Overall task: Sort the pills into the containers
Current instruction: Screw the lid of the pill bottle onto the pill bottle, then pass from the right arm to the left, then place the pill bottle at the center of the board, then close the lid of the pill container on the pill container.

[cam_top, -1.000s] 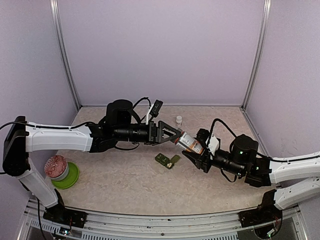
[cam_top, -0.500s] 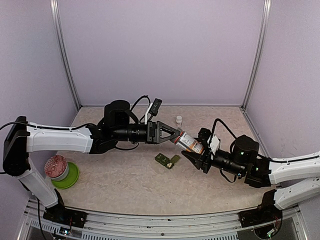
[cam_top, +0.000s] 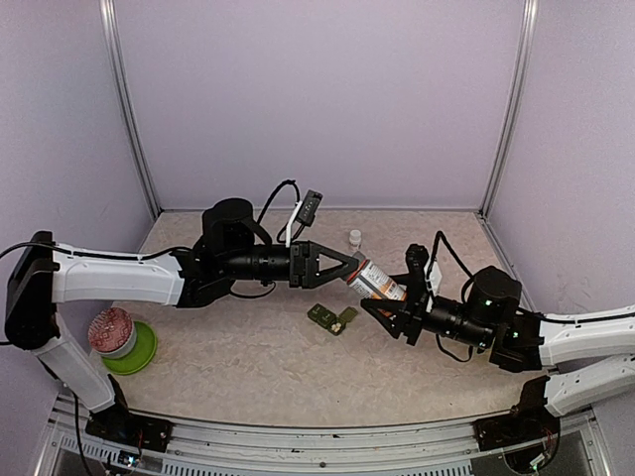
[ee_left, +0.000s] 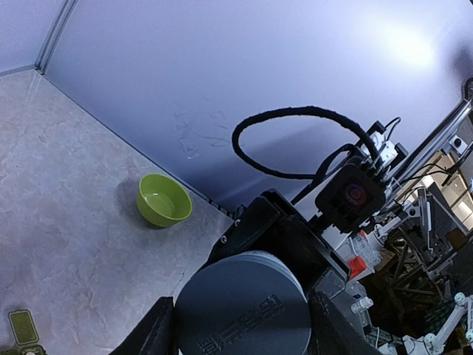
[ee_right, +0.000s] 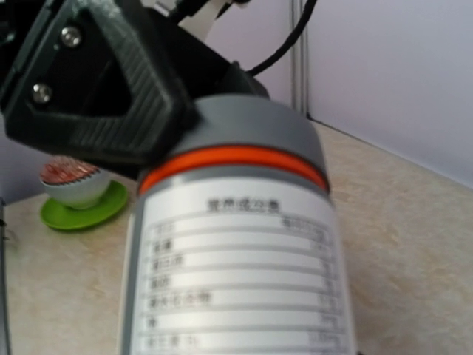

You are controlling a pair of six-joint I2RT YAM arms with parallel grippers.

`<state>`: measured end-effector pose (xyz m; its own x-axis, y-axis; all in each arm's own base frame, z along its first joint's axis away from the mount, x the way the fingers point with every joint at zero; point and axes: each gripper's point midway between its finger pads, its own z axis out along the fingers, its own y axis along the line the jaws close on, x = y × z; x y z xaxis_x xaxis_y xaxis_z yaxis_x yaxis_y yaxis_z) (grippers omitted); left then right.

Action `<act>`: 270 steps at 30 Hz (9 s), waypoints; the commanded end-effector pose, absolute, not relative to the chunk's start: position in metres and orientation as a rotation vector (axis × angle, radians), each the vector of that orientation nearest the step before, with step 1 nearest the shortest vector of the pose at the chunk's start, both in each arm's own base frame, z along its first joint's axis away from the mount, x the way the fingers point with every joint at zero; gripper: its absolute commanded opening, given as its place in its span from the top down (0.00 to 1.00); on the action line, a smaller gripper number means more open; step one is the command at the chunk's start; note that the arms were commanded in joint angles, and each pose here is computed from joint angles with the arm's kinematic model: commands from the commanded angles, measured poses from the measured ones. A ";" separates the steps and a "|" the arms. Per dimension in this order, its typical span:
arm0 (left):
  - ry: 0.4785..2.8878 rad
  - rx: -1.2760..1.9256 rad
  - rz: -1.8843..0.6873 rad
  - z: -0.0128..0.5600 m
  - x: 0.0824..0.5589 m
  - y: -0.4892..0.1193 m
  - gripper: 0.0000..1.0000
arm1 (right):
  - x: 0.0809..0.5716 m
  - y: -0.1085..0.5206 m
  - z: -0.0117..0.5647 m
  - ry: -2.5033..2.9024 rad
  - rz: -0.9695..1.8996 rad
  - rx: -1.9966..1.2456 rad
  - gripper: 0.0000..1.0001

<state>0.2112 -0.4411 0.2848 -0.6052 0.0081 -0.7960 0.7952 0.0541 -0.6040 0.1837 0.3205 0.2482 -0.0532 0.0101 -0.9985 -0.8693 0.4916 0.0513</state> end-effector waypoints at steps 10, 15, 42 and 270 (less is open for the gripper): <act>1.318 1.202 -1.704 0.321 0.128 -0.438 0.64 | 0.156 0.328 0.283 1.464 1.255 -0.664 0.75; 1.254 1.249 -1.710 0.327 0.116 -0.434 0.65 | 0.152 0.327 0.285 1.477 1.346 -0.625 0.75; 1.120 1.351 -1.655 0.328 0.092 -0.423 0.66 | 0.152 0.320 0.291 1.550 1.779 -0.455 0.75; 2.402 0.842 -0.868 0.015 0.323 -0.377 0.17 | 0.299 0.339 0.059 2.340 1.247 -0.186 0.00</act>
<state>0.3390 -0.3769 0.0344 -0.6912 0.3678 -0.6221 0.6767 0.6315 -0.3785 0.2890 0.3351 0.0562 -0.8751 0.0794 -0.4774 -0.3412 0.5983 0.7250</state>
